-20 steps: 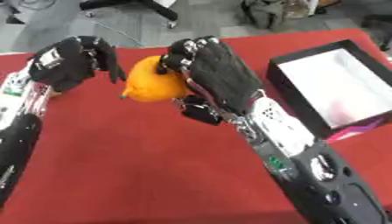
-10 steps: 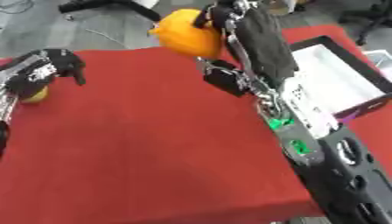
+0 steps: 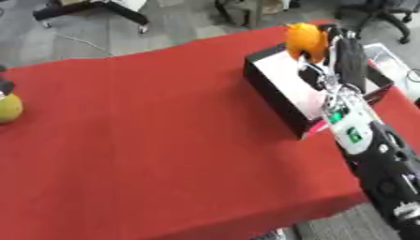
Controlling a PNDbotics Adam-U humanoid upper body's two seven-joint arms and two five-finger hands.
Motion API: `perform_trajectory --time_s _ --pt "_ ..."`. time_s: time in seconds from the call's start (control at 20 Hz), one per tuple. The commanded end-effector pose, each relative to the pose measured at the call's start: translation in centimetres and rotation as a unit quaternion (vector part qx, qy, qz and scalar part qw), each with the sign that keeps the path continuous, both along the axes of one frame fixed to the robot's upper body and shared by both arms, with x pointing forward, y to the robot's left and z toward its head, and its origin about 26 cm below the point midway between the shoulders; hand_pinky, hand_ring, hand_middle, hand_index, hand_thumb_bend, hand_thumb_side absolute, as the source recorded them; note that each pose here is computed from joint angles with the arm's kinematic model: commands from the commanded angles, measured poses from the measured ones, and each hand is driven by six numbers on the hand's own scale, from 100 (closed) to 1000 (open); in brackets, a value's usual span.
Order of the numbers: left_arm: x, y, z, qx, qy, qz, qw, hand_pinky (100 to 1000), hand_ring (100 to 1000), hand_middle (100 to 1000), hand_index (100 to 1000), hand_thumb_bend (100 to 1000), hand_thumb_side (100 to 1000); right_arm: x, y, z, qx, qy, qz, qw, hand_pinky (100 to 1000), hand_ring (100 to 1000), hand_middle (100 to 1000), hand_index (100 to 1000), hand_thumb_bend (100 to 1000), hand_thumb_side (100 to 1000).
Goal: Pick up the objects with one hand, pass them to the other hand, and then place them into the box on the other side of the table.
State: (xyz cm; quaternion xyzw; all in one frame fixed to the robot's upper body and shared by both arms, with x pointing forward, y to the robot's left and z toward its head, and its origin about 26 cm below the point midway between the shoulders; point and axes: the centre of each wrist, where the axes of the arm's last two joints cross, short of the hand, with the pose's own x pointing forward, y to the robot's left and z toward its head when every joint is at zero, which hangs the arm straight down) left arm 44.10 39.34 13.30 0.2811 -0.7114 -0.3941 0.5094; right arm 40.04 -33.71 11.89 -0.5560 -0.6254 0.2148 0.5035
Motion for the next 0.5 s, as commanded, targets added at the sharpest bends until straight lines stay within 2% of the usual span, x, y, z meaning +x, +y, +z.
perform_trajectory --time_s 0.05,0.1,0.15,0.25,0.35,0.4,0.5 --pt "0.2 2.0 2.2 0.098 -0.039 0.045 0.993 732 667 655 816 498 477 0.7 -3.2 1.3 -0.052 0.069 -0.032 0.996 613 604 720 987 224 588" --pt "0.4 2.1 2.1 0.130 -0.035 0.051 0.990 737 681 673 829 525 480 0.8 -3.7 1.6 -0.068 0.086 -0.037 0.993 658 666 754 1000 289 633" --pt "0.7 2.2 2.2 0.164 -0.032 0.056 0.984 750 713 703 846 584 476 0.8 -3.9 1.9 -0.088 0.098 -0.038 0.991 744 764 812 1000 370 685" --pt "1.0 2.3 2.2 0.226 -0.031 0.068 0.971 764 748 744 872 648 487 0.7 -3.8 2.9 -0.138 0.117 -0.032 0.983 883 896 904 1000 464 733" --pt "1.2 2.5 2.1 0.277 -0.029 0.079 0.957 772 769 769 887 701 488 0.6 -3.2 4.1 -0.196 0.135 -0.017 0.971 951 961 953 998 516 749" --pt "1.3 2.6 1.9 0.298 -0.029 0.084 0.950 773 772 772 888 706 488 0.5 -2.9 4.7 -0.219 0.143 -0.011 0.965 957 966 956 996 522 749" --pt "1.4 3.0 1.4 0.338 -0.030 0.102 0.935 779 788 797 900 740 461 0.1 -1.9 6.2 -0.265 0.145 0.001 0.953 999 998 976 961 554 689"
